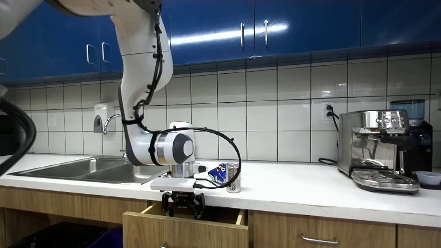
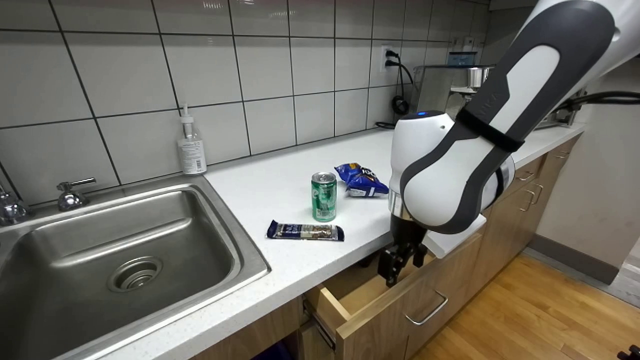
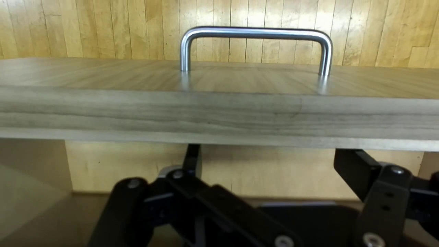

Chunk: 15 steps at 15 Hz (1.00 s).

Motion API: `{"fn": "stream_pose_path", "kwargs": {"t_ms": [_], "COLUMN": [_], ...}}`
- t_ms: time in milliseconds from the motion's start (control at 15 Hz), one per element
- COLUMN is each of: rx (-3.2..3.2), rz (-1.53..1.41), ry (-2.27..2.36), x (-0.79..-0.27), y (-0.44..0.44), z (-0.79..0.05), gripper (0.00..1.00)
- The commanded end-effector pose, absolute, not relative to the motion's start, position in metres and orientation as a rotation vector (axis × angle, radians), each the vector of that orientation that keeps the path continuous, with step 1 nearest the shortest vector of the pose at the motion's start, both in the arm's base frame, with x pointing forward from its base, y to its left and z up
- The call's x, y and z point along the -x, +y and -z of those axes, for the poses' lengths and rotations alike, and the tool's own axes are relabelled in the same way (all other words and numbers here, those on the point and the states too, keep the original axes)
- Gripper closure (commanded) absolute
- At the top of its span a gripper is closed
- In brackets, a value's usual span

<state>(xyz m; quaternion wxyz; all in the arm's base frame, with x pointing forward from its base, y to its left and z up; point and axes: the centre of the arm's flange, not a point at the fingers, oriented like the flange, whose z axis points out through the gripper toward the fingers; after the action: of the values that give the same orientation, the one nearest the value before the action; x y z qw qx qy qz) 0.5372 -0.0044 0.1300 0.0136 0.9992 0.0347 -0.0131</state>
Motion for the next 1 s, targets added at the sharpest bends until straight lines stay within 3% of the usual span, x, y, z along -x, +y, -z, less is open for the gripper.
{"fn": "stream_pose_path", "kwargs": {"t_ms": [0, 933], "rx": [-3.118, -3.132], "rz": [0.119, 0.193], "ry": [0.135, 0.186], "x": [-0.503, -0.443], "y": [0.003, 0.02], "z": [-0.146, -0.156], "gripper": [0.0, 0.0]}}
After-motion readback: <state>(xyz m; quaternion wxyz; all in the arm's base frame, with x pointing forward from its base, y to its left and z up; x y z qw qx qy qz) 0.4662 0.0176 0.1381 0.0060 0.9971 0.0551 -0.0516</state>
